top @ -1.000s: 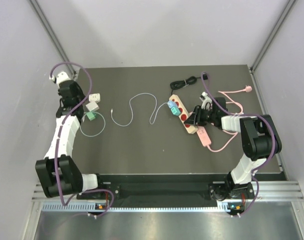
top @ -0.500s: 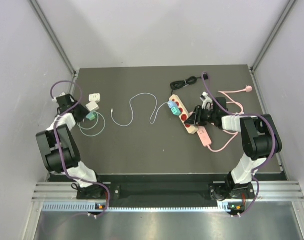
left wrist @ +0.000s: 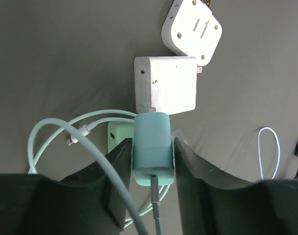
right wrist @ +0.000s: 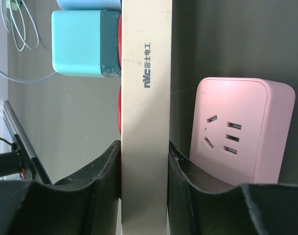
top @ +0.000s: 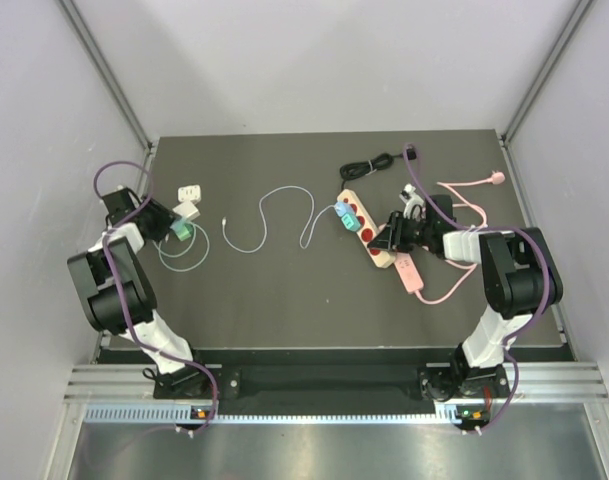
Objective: Pull the plug off the socket
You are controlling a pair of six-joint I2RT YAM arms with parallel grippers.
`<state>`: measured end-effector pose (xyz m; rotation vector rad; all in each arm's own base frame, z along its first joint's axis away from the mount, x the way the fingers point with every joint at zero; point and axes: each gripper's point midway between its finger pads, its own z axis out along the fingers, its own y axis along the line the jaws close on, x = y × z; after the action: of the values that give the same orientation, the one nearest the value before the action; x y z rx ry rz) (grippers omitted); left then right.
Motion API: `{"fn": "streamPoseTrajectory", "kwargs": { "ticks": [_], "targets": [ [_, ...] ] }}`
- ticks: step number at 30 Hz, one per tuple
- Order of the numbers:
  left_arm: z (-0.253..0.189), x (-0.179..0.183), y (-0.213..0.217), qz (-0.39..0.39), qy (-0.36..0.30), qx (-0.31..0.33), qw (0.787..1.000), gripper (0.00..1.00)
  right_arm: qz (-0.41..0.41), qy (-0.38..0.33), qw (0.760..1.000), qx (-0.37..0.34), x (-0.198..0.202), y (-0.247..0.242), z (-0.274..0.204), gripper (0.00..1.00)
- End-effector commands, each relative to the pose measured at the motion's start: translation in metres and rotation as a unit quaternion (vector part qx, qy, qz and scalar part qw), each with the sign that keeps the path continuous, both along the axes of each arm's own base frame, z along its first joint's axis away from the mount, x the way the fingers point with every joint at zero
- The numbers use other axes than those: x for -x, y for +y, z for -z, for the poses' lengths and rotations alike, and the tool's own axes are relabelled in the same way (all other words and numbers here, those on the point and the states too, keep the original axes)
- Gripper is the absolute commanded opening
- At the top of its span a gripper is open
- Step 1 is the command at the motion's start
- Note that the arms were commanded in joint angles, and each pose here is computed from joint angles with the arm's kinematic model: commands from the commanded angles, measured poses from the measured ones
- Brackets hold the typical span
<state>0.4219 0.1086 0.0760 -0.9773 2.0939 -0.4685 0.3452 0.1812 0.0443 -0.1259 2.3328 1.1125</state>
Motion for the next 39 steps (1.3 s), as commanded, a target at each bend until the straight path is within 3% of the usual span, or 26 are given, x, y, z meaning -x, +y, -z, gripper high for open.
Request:
{"fn": "streamPoseTrajectory", "kwargs": {
  "ticks": [1,3,13,18,29,33,35,39],
  "targets": [
    [-0.003,-0.009,0.007,-0.004,-0.011,-0.001,1.0,0.5,-0.015,-0.049,0.999,-0.014,-0.017,0.003,-0.018,0.0],
    [-0.003,-0.009,0.008,-0.004,-0.011,-0.001,1.0,0.6,-0.015,-0.049,0.999,-0.014,-0.018,0.003,-0.018,0.0],
    [-0.026,-0.011,0.013,-0.008,-0.035,-0.024,0.999,0.71,-0.017,-0.048,0.999,-0.015,-0.018,0.003,-0.018,0.0],
    [-0.058,0.0,0.015,-0.024,-0.065,-0.052,0.996,0.87,-0.016,-0.047,0.999,-0.015,-0.018,0.003,-0.017,0.0],
    [-0.092,0.011,0.001,-0.009,-0.121,-0.057,0.991,0.88,-0.018,-0.052,0.998,-0.018,-0.017,0.003,-0.022,0.0],
    [-0.114,0.011,-0.024,0.042,-0.169,-0.034,0.984,0.86,-0.025,-0.054,0.998,-0.024,-0.016,0.005,-0.023,0.0],
    [-0.126,0.011,-0.048,0.095,-0.203,-0.011,0.974,0.82,-0.03,-0.054,0.998,-0.029,-0.015,0.006,-0.024,0.0],
    [-0.144,0.017,-0.103,0.184,-0.241,0.011,0.953,0.82,-0.051,-0.061,0.996,-0.04,-0.011,0.01,-0.027,0.0]
  ]
}}
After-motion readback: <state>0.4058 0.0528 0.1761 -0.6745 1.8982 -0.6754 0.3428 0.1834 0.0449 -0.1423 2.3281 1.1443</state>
